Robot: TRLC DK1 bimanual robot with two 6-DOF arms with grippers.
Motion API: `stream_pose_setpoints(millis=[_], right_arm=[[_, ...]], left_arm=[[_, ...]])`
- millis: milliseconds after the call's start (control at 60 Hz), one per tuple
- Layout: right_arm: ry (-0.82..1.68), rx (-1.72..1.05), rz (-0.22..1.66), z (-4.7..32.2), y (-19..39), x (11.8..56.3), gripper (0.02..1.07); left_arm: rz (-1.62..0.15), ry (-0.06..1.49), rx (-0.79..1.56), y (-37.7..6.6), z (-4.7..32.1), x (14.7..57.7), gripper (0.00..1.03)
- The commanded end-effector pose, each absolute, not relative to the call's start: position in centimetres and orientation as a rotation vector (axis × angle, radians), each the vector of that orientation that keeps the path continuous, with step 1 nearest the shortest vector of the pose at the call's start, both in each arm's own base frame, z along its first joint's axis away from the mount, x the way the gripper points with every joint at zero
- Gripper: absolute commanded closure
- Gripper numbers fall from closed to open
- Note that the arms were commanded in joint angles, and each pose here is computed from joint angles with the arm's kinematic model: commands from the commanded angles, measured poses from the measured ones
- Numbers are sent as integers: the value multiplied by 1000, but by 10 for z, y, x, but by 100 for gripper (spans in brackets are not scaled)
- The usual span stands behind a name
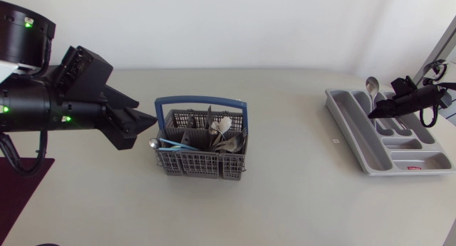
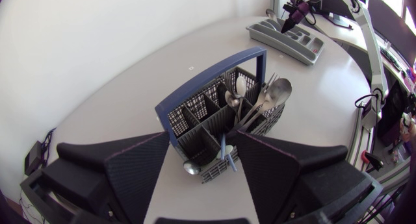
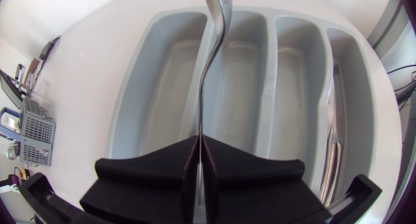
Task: Sort the cutlery from the basket into the organizer compartments.
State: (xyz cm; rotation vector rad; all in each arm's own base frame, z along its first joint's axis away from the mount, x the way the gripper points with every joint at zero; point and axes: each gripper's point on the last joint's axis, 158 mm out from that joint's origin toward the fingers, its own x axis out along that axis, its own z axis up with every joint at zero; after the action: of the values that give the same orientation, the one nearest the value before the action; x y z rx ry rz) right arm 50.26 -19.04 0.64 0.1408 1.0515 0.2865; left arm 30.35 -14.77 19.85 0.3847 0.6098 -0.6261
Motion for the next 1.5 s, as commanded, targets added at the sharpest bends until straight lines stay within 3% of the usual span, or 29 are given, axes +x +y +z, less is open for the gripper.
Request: stream_pose_setpoints(millis=[0,450,833,883,1033,1083,1167,1233,1483], right_arm=[[1091,184,296,-13,-178,500,100],[1112,194,320,-14,-141,505,100],[1170,168,240,-28,-166,501,98],[1173,170,239,-29,-166,501,91],[1159,136,214,-26,-169,499,56],[1139,105,198,-19,-168,500,42],[1093,43,163,-1,-167,500,28],[1057,-3,139,15,-165,499,21],[932,-100,147,84,-129,474,20]], left_arm=[[-642,618,398,-146,189,298,33],[-646,632,398,-144,181,292,33],[-649,638,400,-144,177,291,33],[-649,636,399,-144,178,291,33],[-649,628,401,-143,180,289,33],[-648,624,403,-142,181,289,33],[-647,617,409,-141,182,287,33],[-651,612,409,-139,182,285,33],[-692,620,440,-135,164,272,33]])
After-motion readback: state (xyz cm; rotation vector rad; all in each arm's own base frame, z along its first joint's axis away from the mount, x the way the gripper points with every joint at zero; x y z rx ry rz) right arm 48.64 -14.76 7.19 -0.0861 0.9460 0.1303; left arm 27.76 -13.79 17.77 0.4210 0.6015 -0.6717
